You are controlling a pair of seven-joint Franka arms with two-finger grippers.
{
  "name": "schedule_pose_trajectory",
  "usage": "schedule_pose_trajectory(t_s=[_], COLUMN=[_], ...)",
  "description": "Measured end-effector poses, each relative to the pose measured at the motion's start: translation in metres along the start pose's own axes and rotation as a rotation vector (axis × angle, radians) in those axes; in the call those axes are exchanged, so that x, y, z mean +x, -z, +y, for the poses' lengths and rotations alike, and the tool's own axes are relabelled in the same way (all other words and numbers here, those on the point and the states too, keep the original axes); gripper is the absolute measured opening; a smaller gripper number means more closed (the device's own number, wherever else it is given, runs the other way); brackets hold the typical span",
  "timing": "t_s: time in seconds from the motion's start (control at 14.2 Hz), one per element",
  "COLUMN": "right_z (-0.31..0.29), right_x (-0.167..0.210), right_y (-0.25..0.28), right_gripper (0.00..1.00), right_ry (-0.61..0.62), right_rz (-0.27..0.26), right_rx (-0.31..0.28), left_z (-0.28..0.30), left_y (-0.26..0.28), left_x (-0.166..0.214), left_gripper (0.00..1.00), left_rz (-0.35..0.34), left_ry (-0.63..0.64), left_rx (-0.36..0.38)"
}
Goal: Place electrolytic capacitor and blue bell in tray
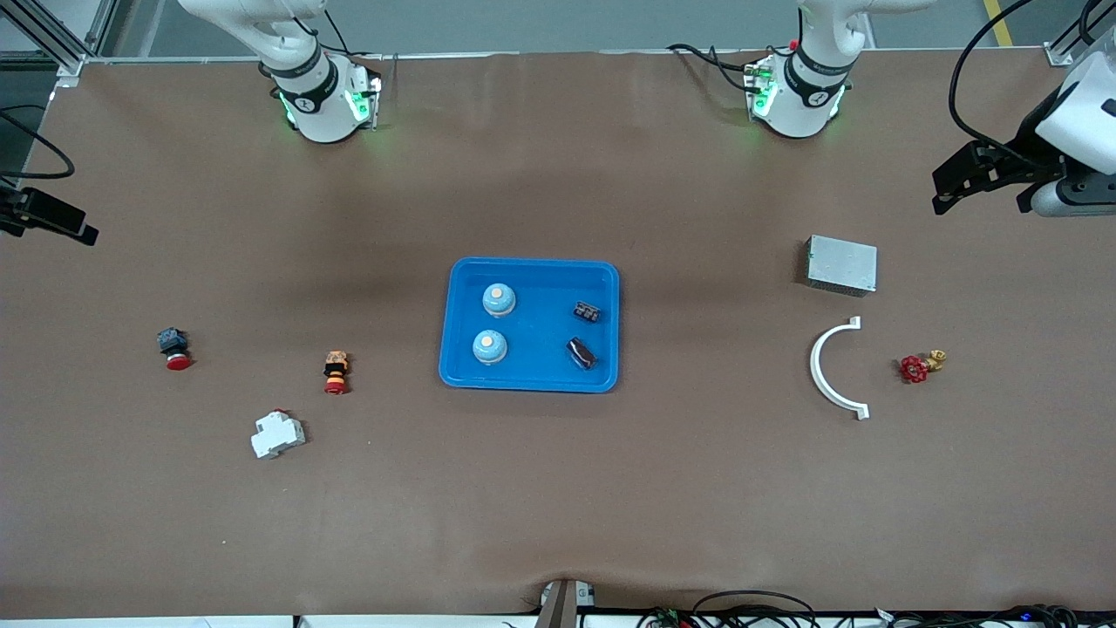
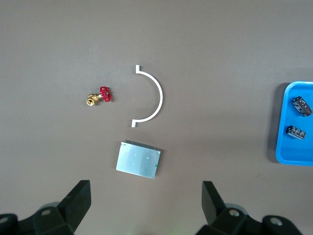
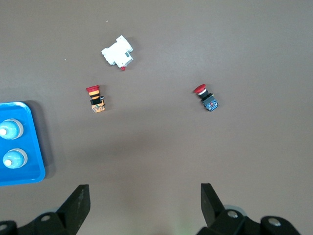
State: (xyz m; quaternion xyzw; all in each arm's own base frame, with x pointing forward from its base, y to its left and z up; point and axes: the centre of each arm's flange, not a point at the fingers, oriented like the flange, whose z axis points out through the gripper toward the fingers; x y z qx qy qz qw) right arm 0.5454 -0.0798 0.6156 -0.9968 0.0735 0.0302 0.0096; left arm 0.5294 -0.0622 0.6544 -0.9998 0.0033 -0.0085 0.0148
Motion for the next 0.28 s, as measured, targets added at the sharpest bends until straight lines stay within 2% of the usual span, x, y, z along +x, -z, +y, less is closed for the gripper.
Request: schedule_pose_trajectory(t_s=[0.28], right_z=[-0.0028], right_x=[-0.0023], right_y=[0.0039], right_gripper=[1.0], right_ry=[0.006], right_rz=[0.007], right_rx=[0.001], left_z=[0.0004], left_y=[0.0], left_x=[0.0], left_gripper=[1.0], left_rz=[0.0], left_ry=[0.022], left_rx=[0.0])
